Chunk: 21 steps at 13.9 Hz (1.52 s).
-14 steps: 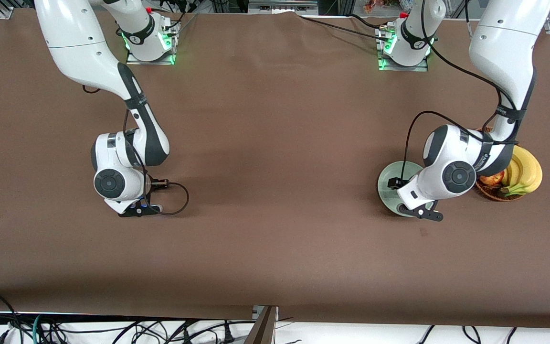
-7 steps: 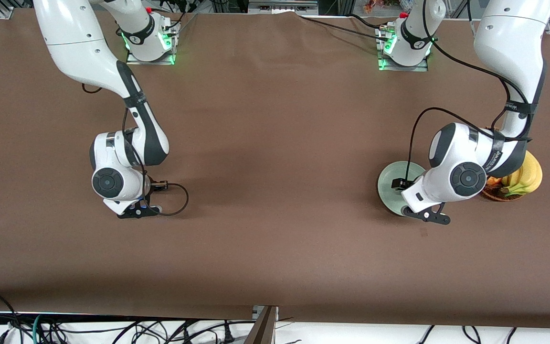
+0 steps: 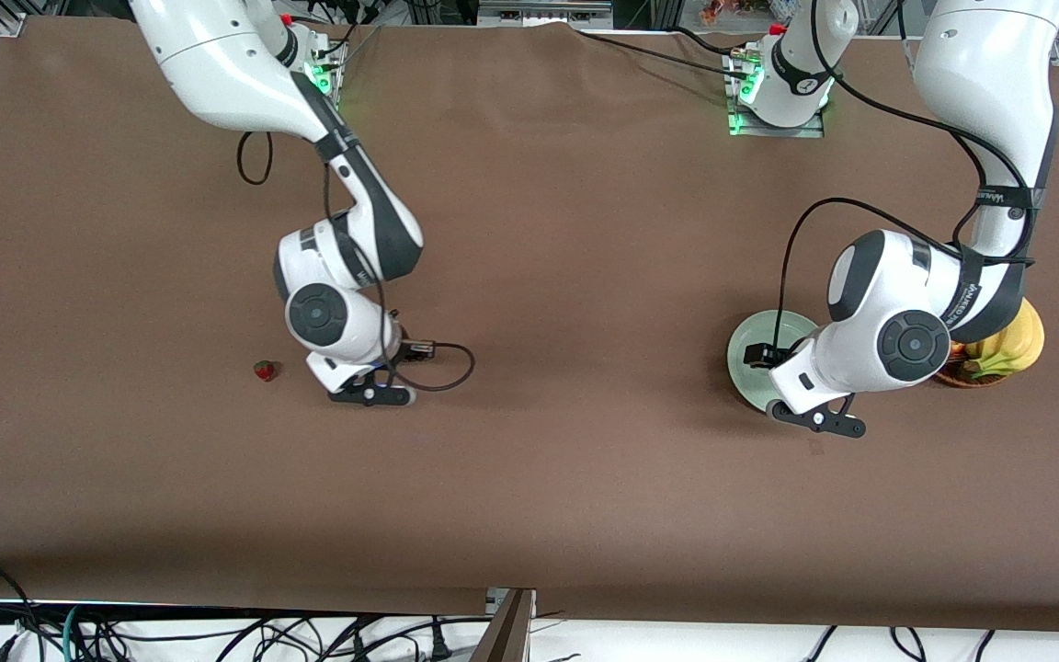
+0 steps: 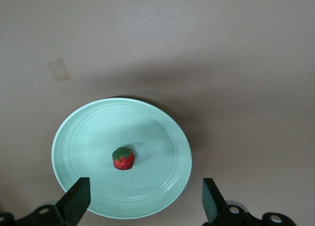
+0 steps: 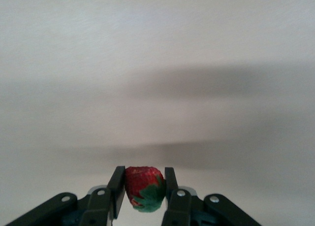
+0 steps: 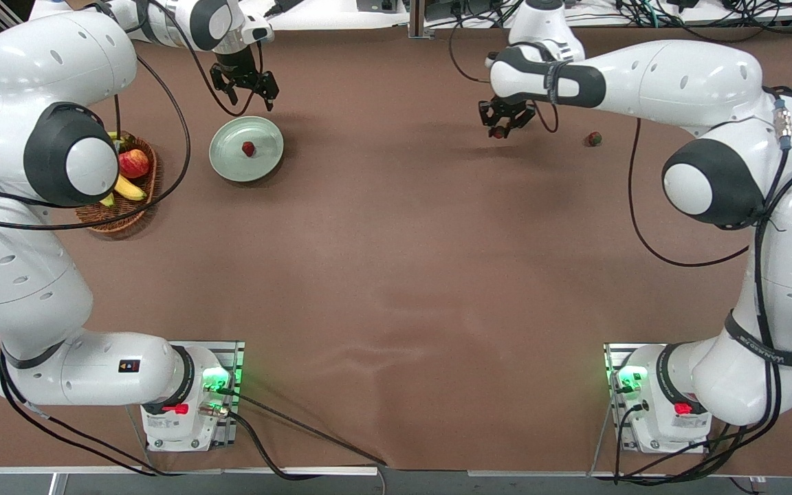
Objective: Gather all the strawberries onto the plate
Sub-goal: 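Carry the second strawberry mid-table with the right gripper and release it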
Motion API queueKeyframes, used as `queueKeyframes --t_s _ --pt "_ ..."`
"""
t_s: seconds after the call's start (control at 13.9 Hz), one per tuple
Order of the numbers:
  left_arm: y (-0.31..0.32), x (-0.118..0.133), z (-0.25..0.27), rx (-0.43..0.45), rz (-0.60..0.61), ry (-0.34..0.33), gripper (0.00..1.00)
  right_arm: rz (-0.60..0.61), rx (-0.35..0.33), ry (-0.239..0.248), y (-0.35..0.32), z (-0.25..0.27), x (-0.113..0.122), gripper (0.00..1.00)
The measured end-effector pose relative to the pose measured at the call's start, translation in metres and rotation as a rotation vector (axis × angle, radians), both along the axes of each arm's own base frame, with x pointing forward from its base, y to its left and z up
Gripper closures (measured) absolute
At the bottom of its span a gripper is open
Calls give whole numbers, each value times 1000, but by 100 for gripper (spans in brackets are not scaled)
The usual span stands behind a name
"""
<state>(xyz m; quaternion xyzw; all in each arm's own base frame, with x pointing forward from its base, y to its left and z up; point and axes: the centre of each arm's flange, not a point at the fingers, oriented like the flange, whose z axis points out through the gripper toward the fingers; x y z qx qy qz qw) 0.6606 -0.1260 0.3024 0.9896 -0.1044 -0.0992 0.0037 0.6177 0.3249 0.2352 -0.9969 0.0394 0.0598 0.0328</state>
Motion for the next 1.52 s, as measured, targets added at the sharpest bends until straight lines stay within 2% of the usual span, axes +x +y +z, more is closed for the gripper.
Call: queueKeyframes --t_s 0.22,0.36,0.43,0.65,0.87,0.94,1.16,1.3,1.37,1.52 --pt "-1 0 0 0 0 2 0 -131 55 -97 65 4 -16 63" --pt "-1 0 -1 0 1 3 0 -238 137 -179 135 -2 -43 63" --pt "-1 0 -1 0 1 3 0 -283 181 -206 169 -8 -60 63" --pt "-1 -1 -1 1 1 5 0 -330 267 -232 241 -32 -104 63" --pt "-1 -1 -2 1 1 7 0 -306 321 -257 277 -51 -126 63" --pt "-1 -1 -2 1 1 7 0 -303 329 -264 280 -55 -128 58" --pt "-1 -1 -2 1 1 8 0 -314 306 -281 269 -44 -106 27" --pt "-1 -1 -2 1 1 8 0 -275 234 -264 239 -16 -67 7" --pt "0 -1 -2 1 1 8 0 -225 190 -246 212 6 -41 0" --pt "-1 -1 -2 1 1 9 0 -103 100 -181 137 49 7 0"
